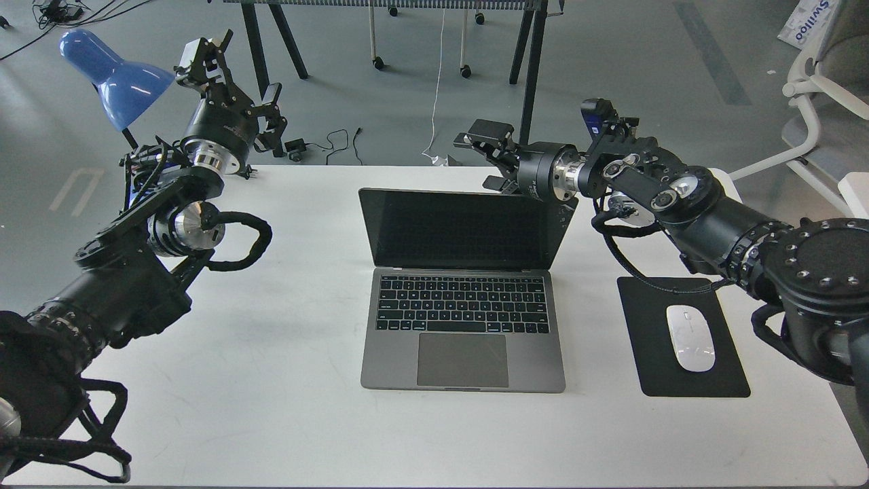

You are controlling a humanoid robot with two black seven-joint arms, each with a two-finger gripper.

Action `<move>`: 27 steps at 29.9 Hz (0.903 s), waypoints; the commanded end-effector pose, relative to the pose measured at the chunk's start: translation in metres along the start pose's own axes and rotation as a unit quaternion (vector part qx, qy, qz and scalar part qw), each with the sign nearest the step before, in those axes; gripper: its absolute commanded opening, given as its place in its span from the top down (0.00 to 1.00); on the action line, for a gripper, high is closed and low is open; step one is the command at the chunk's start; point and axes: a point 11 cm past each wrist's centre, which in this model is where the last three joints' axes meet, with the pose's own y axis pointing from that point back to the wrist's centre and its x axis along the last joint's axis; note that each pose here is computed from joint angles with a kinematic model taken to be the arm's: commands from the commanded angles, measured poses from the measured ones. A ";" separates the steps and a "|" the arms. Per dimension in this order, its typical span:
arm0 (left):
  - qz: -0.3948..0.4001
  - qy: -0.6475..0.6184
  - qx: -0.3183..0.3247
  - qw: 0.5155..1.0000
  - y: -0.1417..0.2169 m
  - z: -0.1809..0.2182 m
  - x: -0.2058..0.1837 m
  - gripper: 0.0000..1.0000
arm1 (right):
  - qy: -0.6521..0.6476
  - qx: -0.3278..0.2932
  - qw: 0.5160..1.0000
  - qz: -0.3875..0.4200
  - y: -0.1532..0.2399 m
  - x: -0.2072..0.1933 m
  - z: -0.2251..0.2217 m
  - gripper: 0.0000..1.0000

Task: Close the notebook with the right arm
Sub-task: 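Push the laptop screen down toward the keyboard with the right gripper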

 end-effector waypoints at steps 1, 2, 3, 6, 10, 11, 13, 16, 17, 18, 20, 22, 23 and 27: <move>0.000 0.000 0.000 1.000 0.000 0.000 0.000 0.00 | -0.005 0.000 1.000 -0.025 -0.005 -0.017 0.002 0.00; 0.000 0.000 0.000 1.000 0.000 0.000 0.000 0.00 | -0.004 -0.002 0.999 -0.037 -0.007 -0.024 0.003 0.00; 0.000 0.000 -0.001 1.000 -0.001 0.001 0.000 0.00 | 0.001 -0.008 0.999 -0.050 -0.009 -0.033 0.008 0.00; 0.000 0.000 -0.001 1.000 0.000 0.001 0.000 0.00 | 0.014 -0.022 0.996 -0.086 -0.012 -0.055 0.017 0.00; 0.000 0.000 0.000 1.000 0.000 0.000 0.000 0.00 | 0.012 -0.025 0.994 -0.110 -0.014 -0.072 0.023 0.00; 0.000 0.000 -0.001 1.000 0.000 0.001 0.000 0.00 | 0.015 -0.028 0.993 -0.115 -0.014 -0.075 0.025 0.00; 0.000 0.000 -0.001 1.000 0.000 0.001 0.000 0.00 | 0.021 -0.033 0.992 -0.120 -0.014 -0.078 0.029 0.00; 0.000 -0.001 -0.001 1.000 0.000 0.001 0.000 0.00 | 0.025 -0.039 0.991 -0.124 -0.013 -0.081 0.034 0.00; 0.000 -0.001 -0.001 1.000 0.000 0.001 0.001 0.00 | 0.025 -0.040 0.991 -0.124 -0.013 -0.082 0.035 0.00; 0.000 -0.002 -0.001 1.000 0.000 0.001 0.000 0.00 | 0.025 -0.041 0.991 -0.124 -0.013 -0.082 0.036 0.00; 0.000 -0.002 -0.001 1.000 0.000 0.001 0.000 0.00 | 0.026 -0.040 0.991 -0.125 -0.013 -0.082 0.036 0.00; 0.001 -0.002 -0.001 1.000 -0.001 0.001 0.000 0.00 | 0.025 -0.042 0.991 -0.125 -0.013 -0.083 0.037 0.00; 0.001 -0.002 -0.001 1.000 -0.001 0.001 0.000 0.00 | 0.025 -0.042 0.991 -0.125 -0.013 -0.083 0.038 0.00; 0.001 -0.002 -0.001 1.000 -0.001 0.002 0.001 0.00 | 0.020 -0.046 0.990 -0.129 -0.012 -0.087 0.045 0.00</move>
